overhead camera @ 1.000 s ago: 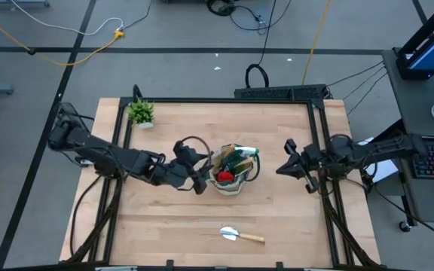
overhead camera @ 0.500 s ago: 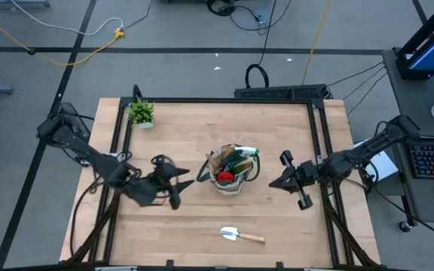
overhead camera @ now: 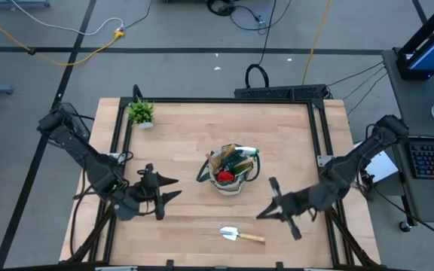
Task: Pick & Place Garden tools in Gardening bag
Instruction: Put the light brown trowel into the light brown gardening bag
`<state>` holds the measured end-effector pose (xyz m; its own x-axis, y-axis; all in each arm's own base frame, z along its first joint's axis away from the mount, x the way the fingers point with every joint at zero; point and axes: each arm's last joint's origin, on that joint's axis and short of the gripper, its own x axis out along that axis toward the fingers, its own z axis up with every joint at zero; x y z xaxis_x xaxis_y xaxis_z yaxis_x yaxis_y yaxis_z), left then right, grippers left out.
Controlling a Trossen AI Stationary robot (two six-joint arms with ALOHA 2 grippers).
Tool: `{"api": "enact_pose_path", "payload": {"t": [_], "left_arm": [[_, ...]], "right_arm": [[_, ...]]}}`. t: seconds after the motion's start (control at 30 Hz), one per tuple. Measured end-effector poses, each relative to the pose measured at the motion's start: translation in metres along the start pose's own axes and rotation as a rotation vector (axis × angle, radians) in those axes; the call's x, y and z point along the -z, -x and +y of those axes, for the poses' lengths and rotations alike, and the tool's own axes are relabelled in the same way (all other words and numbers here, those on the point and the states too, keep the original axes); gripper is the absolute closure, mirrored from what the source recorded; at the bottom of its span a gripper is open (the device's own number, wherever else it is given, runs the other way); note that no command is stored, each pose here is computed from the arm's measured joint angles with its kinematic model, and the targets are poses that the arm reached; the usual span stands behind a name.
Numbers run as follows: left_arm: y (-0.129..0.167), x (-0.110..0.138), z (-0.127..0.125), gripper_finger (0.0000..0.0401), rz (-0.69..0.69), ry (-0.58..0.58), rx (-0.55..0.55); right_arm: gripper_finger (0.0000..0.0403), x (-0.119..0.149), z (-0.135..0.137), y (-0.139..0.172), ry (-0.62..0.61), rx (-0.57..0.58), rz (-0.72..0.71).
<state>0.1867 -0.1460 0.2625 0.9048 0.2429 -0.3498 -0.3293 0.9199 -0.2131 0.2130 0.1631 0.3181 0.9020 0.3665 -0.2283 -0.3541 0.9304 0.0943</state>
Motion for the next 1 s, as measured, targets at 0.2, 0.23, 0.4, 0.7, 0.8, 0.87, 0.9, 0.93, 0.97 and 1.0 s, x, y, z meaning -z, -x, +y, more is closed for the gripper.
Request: {"api": "enact_pose_path", "payload": {"t": [0.2, 0.23, 0.4, 0.7, 0.8, 0.87, 0.9, 0.93, 0.97, 1.0], "left_arm": [[0.010, 0.009, -0.003, 0.0205, -0.007, -0.032, 0.007], [0.011, 0.009, -0.004, 0.0205, -0.012, -0.038, 0.005], [0.019, 0.015, -0.006, 0.0205, 0.001, -0.054, 0.026], [0.021, 0.018, -0.006, 0.0205, 0.029, -0.078, 0.043], [0.017, 0.016, -0.005, 0.0205, 0.038, -0.097, 0.037], [0.014, 0.016, -0.002, 0.0205, 0.036, -0.099, 0.023], [0.011, 0.018, 0.000, 0.0205, 0.037, -0.099, 0.013], [0.009, 0.021, 0.002, 0.0205, 0.039, -0.096, 0.004], [0.007, 0.023, 0.004, 0.0205, 0.041, -0.091, 0.003], [0.006, 0.025, 0.005, 0.0205, 0.039, -0.082, 0.005]], "right_arm": [[0.0403, -0.004, 0.025, -0.024, -0.054, -0.019, 0.152], [0.0403, -0.004, 0.029, -0.028, -0.064, -0.019, 0.173], [0.0403, 0.001, 0.043, -0.045, -0.104, -0.010, 0.265], [0.0403, 0.023, 0.048, -0.062, -0.199, 0.075, 0.449], [0.0402, 0.027, 0.046, -0.063, -0.243, 0.104, 0.481], [0.0396, 0.028, 0.045, -0.062, -0.281, 0.124, 0.493], [0.0392, 0.029, 0.043, -0.062, -0.302, 0.135, 0.499], [0.0386, 0.030, 0.042, -0.062, -0.321, 0.149, 0.508], [0.0380, 0.030, 0.041, -0.062, -0.339, 0.161, 0.514], [0.0373, 0.031, 0.040, -0.062, -0.352, 0.169, 0.518]]}}
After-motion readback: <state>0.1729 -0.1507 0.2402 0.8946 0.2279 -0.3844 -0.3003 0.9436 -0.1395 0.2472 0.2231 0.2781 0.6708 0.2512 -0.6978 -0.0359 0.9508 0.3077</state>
